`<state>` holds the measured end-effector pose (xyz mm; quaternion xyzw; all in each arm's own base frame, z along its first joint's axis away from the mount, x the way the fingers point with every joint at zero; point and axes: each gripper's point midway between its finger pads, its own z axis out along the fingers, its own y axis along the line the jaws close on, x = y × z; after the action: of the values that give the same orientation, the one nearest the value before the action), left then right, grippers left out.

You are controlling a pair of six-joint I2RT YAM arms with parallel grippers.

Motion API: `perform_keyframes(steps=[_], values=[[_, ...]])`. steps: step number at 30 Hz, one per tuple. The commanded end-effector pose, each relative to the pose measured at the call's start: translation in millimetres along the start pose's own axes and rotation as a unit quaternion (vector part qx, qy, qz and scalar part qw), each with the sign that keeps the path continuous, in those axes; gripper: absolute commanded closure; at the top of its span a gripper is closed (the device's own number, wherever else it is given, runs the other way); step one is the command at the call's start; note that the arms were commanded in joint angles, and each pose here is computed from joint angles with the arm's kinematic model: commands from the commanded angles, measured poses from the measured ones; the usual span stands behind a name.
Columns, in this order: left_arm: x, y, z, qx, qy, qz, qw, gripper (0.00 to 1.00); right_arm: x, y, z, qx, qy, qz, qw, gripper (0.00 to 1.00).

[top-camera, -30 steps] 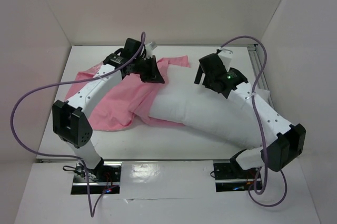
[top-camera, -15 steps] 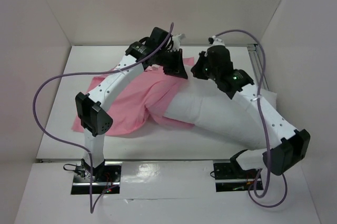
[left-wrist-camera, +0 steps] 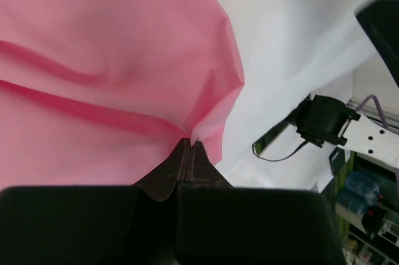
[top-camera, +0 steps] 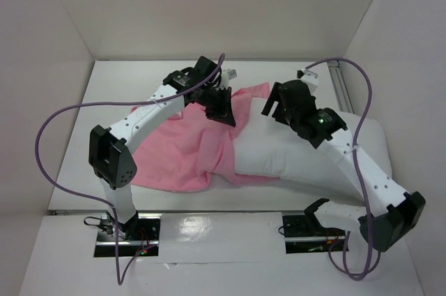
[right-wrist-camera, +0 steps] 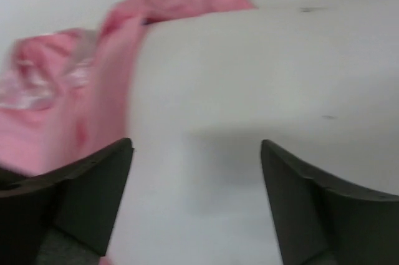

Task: Put the pillow into the pillowcase

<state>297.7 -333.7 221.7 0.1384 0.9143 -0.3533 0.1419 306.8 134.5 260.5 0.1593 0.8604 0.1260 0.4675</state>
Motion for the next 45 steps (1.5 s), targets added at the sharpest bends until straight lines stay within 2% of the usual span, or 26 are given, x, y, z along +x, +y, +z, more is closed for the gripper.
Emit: perform_keyframes(steps=[1, 2, 4, 9, 12, 14, 15, 16, 17, 18, 19, 20, 21, 23, 25, 28, 30, 32, 35, 38, 39, 41, 42, 43, 44, 45], values=[[-12.5, -10.2, -17.2, 0.002, -0.04, 0.022, 0.999, 1.0, -12.3, -74.2, -3.6, 0.198, -0.007, -0.038, 0.979, 0.06], [-11.1, -6.6, -15.4, -0.003, -0.038, 0.02, 0.999, 1.0, -9.8, -82.9, -1.7, 0.223, 0.006, -0.05, 0.974, 0.0], [-7.8, -2.7, -15.7, -0.013, -0.033, 0.015, 0.999, 1.0, 0.4, -99.5, 2.1, 0.271, 0.036, -0.061, 0.96, 0.0], [-4.9, 6.7, -9.5, -0.03, -0.023, 0.007, 0.999, 1.0, 29.9, -105.2, -2.8, 0.252, 0.089, -0.055, 0.962, 0.0], [-5.4, 9.1, -8.0, -0.036, -0.021, 0.005, 0.999, 1.0, 58.0, -130.7, -5.9, 0.277, 0.139, -0.054, 0.949, 0.0], [-5.6, 13.1, -4.3, -0.043, -0.019, 0.003, 0.999, 1.0, 78.4, -123.3, 3.9, 0.223, 0.174, -0.045, 0.958, 0.0], [-5.6, 13.1, -4.2, -0.043, -0.019, 0.003, 0.999, 1.0, 103.6, -133.2, 11.4, 0.202, 0.216, -0.06, 0.953, 0.0], [-5.6, 13.1, -4.2, -0.043, -0.019, 0.003, 0.999, 1.0, 125.9, -109.2, 16.4, 0.122, 0.264, -0.038, 0.956, 0.07], [-5.8, 17.3, -0.5, -0.05, -0.017, 0.001, 0.999, 1.0, 128.8, -87.7, 34.9, 0.06, 0.254, -0.028, 0.965, 0.28], [-8.9, 16.9, -2.0, -0.053, -0.023, 0.002, 0.998, 1.0, 151.2, -83.9, 38.9, 0.031, 0.281, -0.018, 0.959, 0.44], [-8.2, 19.9, 2.3, -0.055, -0.018, 0.0, 0.998, 1.0, 165.3, -62.3, 38.2, -0.023, 0.32, 0.009, 0.947, 0.66], [-12.8, 20.6, -1.9, -0.065, -0.027, 0.006, 0.997, 1.0, 159.4, -41.2, 46.3, -0.067, 0.305, 0.018, 0.95, 0.95], [-13.0, 23.5, -0.5, -0.073, -0.025, 0.004, 0.997, 1.0, 162.7, -23.3, 43.6, -0.087, 0.306, 0.027, 0.948, 1.0], [-22.0, 22.5, -8.0, -0.075, -0.038, 0.009, 0.996, 1.0, 157.3, -2.5, 46.9, -0.096, 0.297, 0.024, 0.95, 1.0], [-34.3, 30.0, -12.0, -0.084, -0.049, 0.006, 0.995, 1.0, 122.4, 47.8, 42.8, -0.133, 0.251, 0.016, 0.959, 1.0], [-44.7, 34.1, -23.6, -0.091, -0.055, 0.009, 0.994, 1.0, 105.2, 94.0, 34.7, -0.188, 0.225, 0.016, 0.956, 1.0], [-67.2, 25.6, -41.4, -0.091, -0.084, 0.022, 0.992, 1.0, 69.0, 127.5, 27.1, -0.226, 0.174, 0.023, 0.958, 1.0], [-72.9, 24.2, -55.3, -0.099, -0.087, 0.036, 0.991, 1.0, 57.3, 146.4, 21.7, -0.232, 0.144, 0.021, 0.962, 1.0], [-71.0, 16.5, -62.1, -0.087, -0.082, 0.054, 0.991, 1.0, 73.5, 154.0, 27.9, -0.223, 0.152, 0.007, 0.963, 1.0], [-16.7, 53.8, -35.7, -0.14, -0.009, 0.029, 0.99, 1.0, 112.9, 141.9, 44.1, -0.209, 0.186, 0.014, 0.96, 1.0], [-17.4, 49.8, -41.7, -0.137, -0.017, 0.033, 0.99, 1.0, 128.3, 136.8, 43.2, -0.206, 0.203, 0.007, 0.957, 1.0], [-4.8, 71.9, -41.3, -0.173, -0.004, 0.02, 0.985, 1.0, 152.9, 130.9, 44.1, -0.204, 0.218, 0.004, 0.954, 1.0], [-6.5, 71.7, -45.8, -0.179, -0.008, 0.021, 0.984, 0.95, 151.8, 129.9, 45.6, -0.2, 0.214, 0.004, 0.956, 1.0], [-11.1, 78.3, -53.4, -0.194, -0.016, 0.015, 0.981, 0.86, 162.4, 126.0, 42.9, -0.191, 0.223, -0.005, 0.956, 1.0], [-11.0, 77.9, -59.8, -0.203, -0.016, 0.015, 0.979, 0.56, 168.7, 126.6, 39.0, -0.192, 0.225, -0.02, 0.955, 1.0], [-15.4, 76.1, -65.5, -0.208, -0.025, 0.017, 0.978, 0.4, 170.2, 124.6, 39.5, -0.184, 0.222, -0.024, 0.957, 1.0]])
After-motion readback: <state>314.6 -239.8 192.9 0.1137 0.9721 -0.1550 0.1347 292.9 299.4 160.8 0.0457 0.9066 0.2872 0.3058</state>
